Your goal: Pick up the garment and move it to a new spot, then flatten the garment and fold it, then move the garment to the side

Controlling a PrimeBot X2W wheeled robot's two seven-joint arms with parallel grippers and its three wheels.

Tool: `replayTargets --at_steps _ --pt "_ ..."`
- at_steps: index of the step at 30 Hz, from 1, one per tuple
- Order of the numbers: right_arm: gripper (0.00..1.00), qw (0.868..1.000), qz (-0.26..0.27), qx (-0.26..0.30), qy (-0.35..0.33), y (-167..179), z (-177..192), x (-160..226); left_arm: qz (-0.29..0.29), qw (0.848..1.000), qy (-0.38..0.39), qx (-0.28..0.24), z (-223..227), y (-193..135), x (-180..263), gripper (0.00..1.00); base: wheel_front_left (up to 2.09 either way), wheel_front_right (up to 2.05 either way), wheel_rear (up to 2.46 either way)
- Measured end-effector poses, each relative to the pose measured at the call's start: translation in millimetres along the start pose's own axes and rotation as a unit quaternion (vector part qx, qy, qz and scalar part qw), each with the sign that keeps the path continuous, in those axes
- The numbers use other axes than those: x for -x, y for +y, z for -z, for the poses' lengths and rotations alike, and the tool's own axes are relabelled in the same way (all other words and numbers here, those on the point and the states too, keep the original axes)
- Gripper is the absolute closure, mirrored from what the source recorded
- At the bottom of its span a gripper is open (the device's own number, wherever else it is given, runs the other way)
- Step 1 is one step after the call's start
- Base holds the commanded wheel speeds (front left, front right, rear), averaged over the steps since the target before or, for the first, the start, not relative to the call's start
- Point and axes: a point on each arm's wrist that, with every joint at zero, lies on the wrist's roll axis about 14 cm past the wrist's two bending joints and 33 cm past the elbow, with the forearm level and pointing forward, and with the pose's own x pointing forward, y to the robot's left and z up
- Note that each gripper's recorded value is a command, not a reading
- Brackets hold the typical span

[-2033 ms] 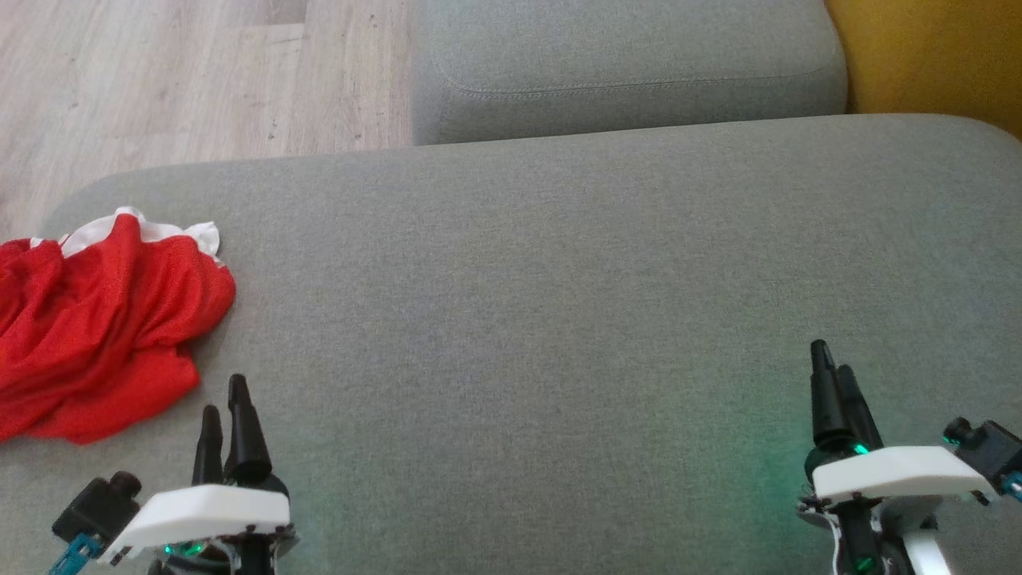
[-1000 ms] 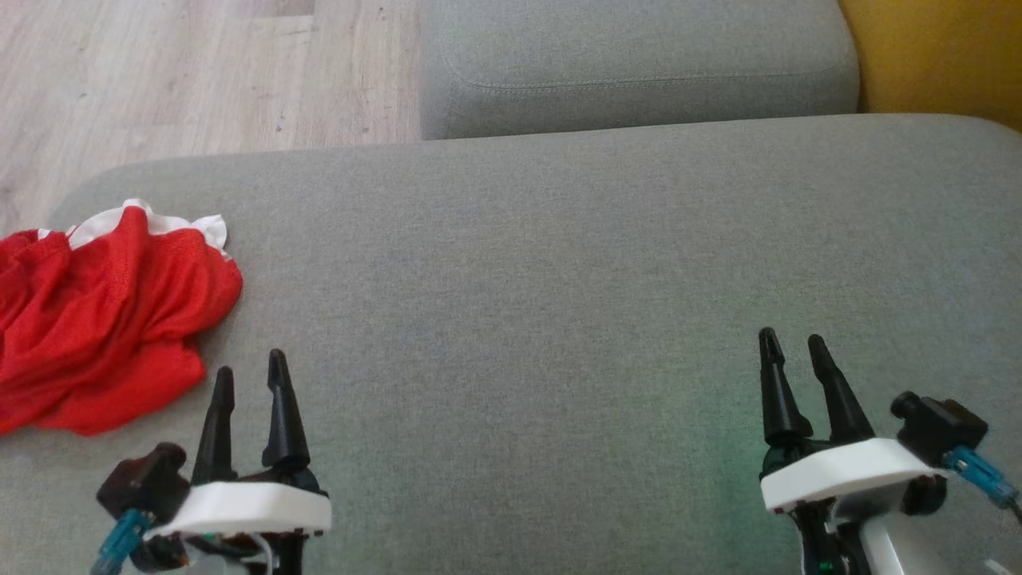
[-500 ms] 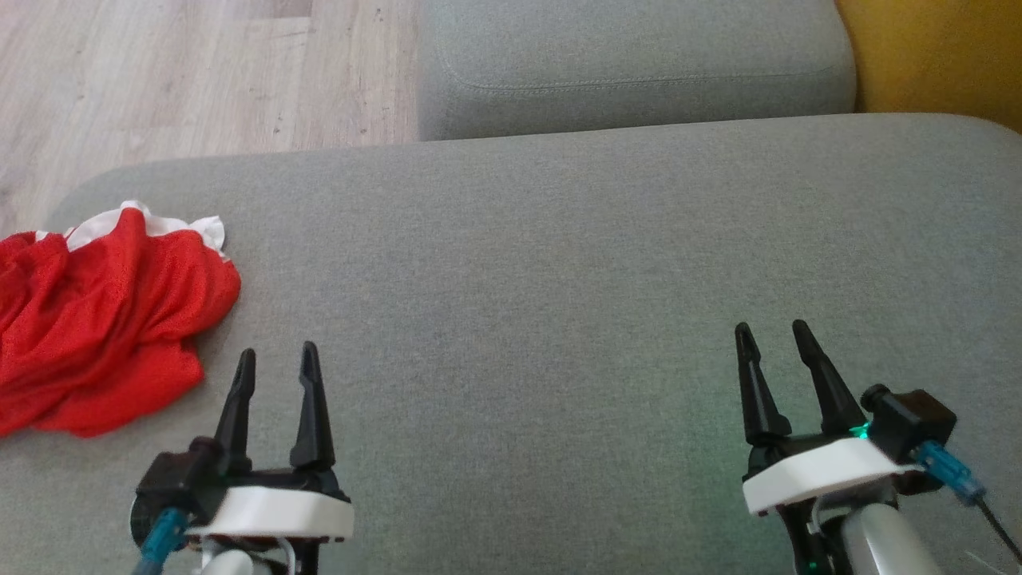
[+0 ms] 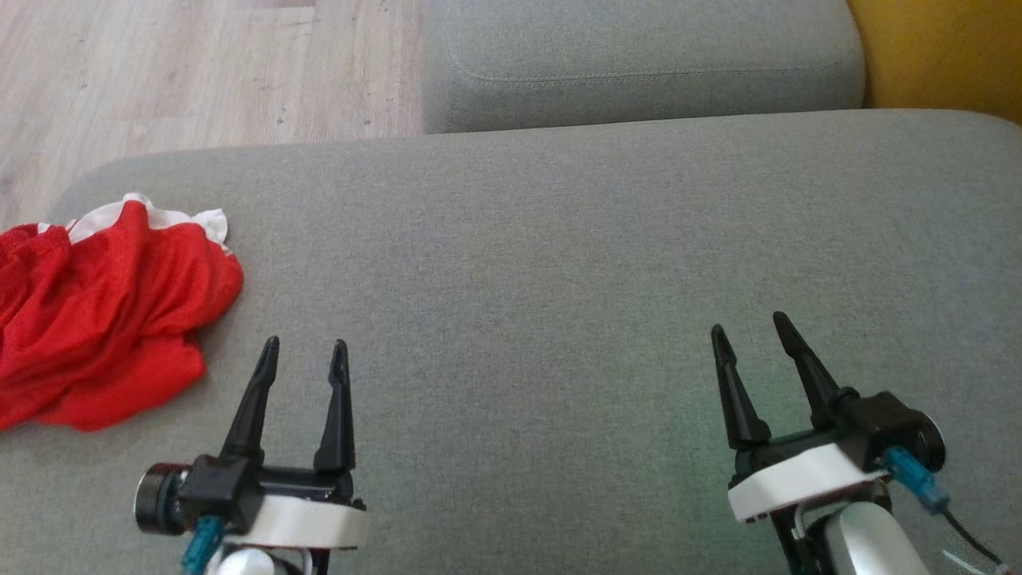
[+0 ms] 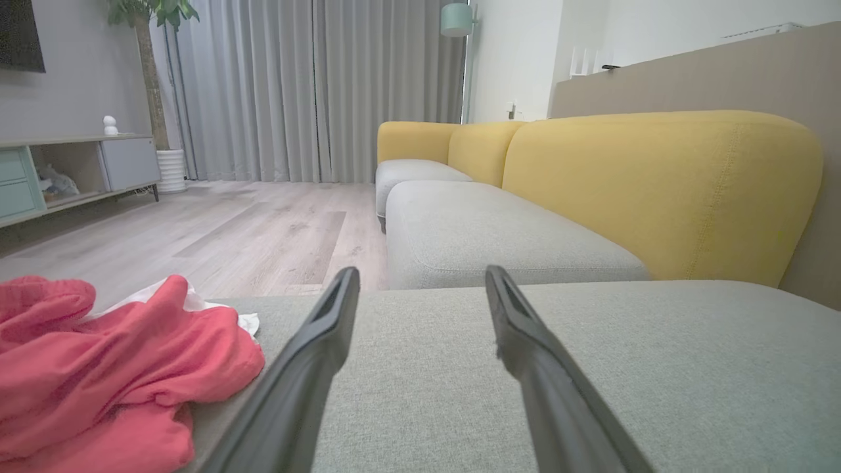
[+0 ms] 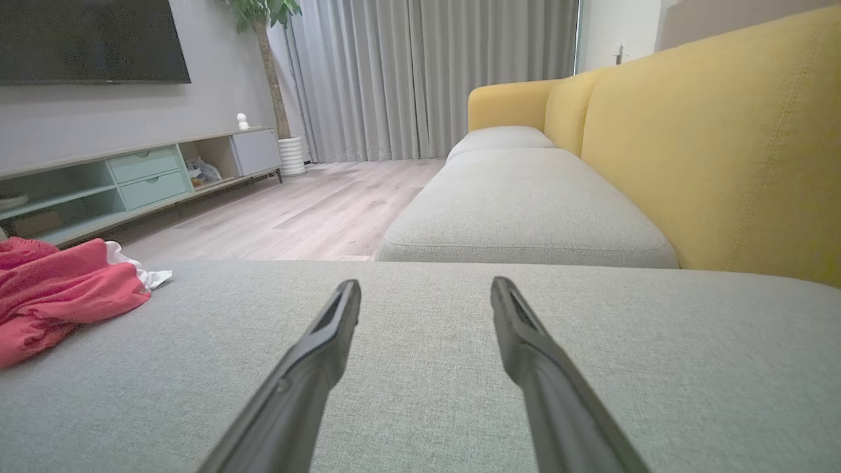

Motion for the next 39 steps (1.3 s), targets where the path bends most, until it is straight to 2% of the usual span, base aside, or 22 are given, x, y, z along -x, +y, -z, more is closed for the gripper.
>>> replayTargets --at_steps 13,30,39 --pt "0.0 0.997 -0.031 0.073 -0.016 13.7 -6.6 -2.8 0.019 0.997 -0.016 -0.073 -4.2 -8.1 0.5 0.0 0.0 0.0 0.0" --pt "0.0 0.997 -0.03 0.071 -0.008 12.0 -1.1 -6.4 0.007 0.997 -0.004 -0.075 3.0 -0.9 1.0 0.0 0.0 0.0 0.0" --pt "0.0 0.995 -0.071 0.066 -0.004 35.6 5.2 -22.1 -0.048 0.996 0.0 -0.08 1.7 29.6 14.5 0.0 0.0 0.0 0.0"
